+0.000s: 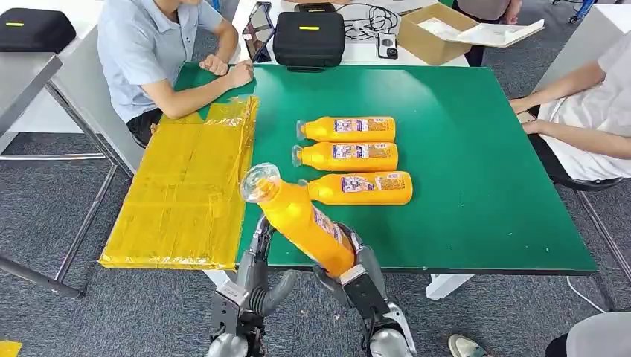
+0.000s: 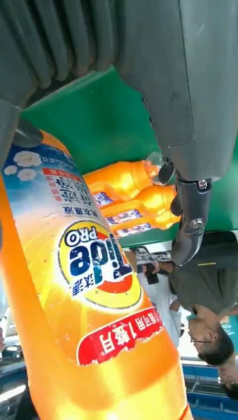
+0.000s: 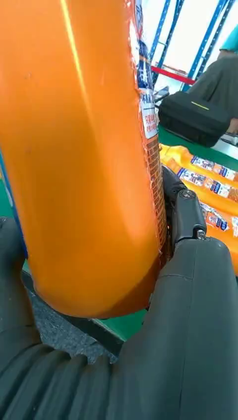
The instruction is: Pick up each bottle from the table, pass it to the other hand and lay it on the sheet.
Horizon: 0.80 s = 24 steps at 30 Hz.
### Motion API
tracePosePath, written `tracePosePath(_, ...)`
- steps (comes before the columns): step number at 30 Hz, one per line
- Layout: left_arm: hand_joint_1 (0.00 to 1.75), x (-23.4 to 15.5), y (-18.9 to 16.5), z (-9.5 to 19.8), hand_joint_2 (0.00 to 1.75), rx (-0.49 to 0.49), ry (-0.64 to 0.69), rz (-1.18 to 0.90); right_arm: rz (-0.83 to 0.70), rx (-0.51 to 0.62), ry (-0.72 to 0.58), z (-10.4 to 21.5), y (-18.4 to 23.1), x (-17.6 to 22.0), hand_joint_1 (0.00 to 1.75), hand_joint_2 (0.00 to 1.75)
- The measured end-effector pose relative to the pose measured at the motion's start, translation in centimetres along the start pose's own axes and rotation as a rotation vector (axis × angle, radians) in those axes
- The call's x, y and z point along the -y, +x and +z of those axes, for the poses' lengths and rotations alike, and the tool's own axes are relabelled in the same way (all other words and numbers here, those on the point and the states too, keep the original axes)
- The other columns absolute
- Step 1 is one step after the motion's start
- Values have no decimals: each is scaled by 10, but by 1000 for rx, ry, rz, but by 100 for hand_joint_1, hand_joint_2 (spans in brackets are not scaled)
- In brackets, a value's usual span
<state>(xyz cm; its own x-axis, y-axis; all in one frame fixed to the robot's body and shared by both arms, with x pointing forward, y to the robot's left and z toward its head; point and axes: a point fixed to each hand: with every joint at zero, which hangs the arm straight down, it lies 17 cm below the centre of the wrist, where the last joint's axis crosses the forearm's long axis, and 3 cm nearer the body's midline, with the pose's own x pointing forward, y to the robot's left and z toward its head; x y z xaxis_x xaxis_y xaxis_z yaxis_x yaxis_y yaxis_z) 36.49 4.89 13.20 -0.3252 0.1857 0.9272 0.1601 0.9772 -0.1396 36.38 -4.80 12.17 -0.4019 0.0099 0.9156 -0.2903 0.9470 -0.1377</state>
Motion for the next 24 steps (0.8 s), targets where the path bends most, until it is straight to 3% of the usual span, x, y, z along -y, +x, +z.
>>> tracePosePath(4, 0, -3, 3, -3, 175, 34, 18, -115, 18, 1, 15, 1, -1, -3, 175, 175)
tracePosePath(9, 0, -3, -4, -3, 175, 13, 17, -107, 75, 16, 35, 1, -1, -9, 175, 175)
tracePosePath(13, 0, 1, -16, -6, 175, -72, 3, 41, 119, 39, 69, 3, 1, -21, 175, 175)
tracePosePath(18, 0, -3, -17, -12, 175, -92, 24, 98, 134, 49, 99, 4, 1, -35, 175, 175)
tracePosePath(24, 0, 12, -15, -14, 175, -160, -28, 318, 128, 57, 142, 5, 2, -53, 175, 175)
